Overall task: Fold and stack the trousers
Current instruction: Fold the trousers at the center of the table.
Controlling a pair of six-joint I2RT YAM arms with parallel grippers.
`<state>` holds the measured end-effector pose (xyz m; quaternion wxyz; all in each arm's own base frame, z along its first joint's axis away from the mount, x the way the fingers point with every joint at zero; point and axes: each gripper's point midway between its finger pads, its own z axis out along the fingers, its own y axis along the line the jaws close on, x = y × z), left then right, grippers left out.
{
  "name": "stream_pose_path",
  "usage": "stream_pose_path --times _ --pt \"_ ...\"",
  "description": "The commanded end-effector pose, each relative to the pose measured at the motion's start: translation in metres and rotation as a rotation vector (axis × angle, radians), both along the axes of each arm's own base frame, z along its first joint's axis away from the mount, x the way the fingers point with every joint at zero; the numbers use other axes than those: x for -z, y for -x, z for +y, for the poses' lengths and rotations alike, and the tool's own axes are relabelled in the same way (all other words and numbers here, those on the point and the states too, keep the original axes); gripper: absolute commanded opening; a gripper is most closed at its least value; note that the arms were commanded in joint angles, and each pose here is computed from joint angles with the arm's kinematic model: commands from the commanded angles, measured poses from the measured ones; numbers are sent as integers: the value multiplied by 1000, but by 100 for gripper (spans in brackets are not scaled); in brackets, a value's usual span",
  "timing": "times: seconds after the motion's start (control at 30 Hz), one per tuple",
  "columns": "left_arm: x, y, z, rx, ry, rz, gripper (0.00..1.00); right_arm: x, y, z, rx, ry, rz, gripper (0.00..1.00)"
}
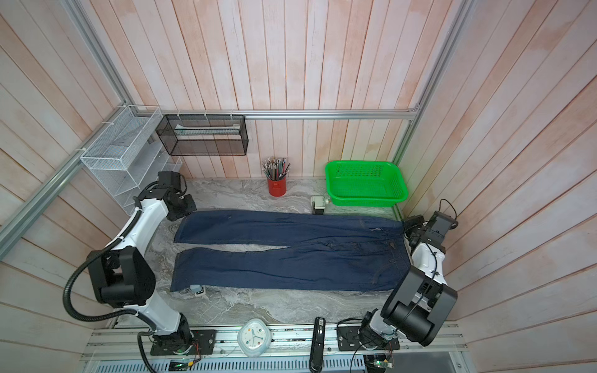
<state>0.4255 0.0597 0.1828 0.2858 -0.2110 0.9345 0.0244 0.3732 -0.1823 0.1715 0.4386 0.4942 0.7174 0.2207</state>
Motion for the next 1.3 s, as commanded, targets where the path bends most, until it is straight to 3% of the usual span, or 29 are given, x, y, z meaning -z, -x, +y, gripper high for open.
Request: stream_pose_path --times 0.0,0.17,0.43,0.7,0.93,1.27 --pt "-33 21 35 -109 -79 -96 0 -4 11 -1 33 25 2 0" --pt "-44 51 56 -181 -99 -143 0 -6 33 -4 123 32 2 0" --pt "-17 77 64 -245 -82 -115 0 3 69 -5 245 -21 6 0" --pt "-19 88 78 -308 -31 -173 0 16 90 -9 337 -107 -4 0" --pt "-38 93 84 -333 -7 -251 0 -16 85 -30 355 -183 -98 0" --pt "-25 112 93 -391 -8 -232 0 -2 110 -31 431 -203 -33 0"
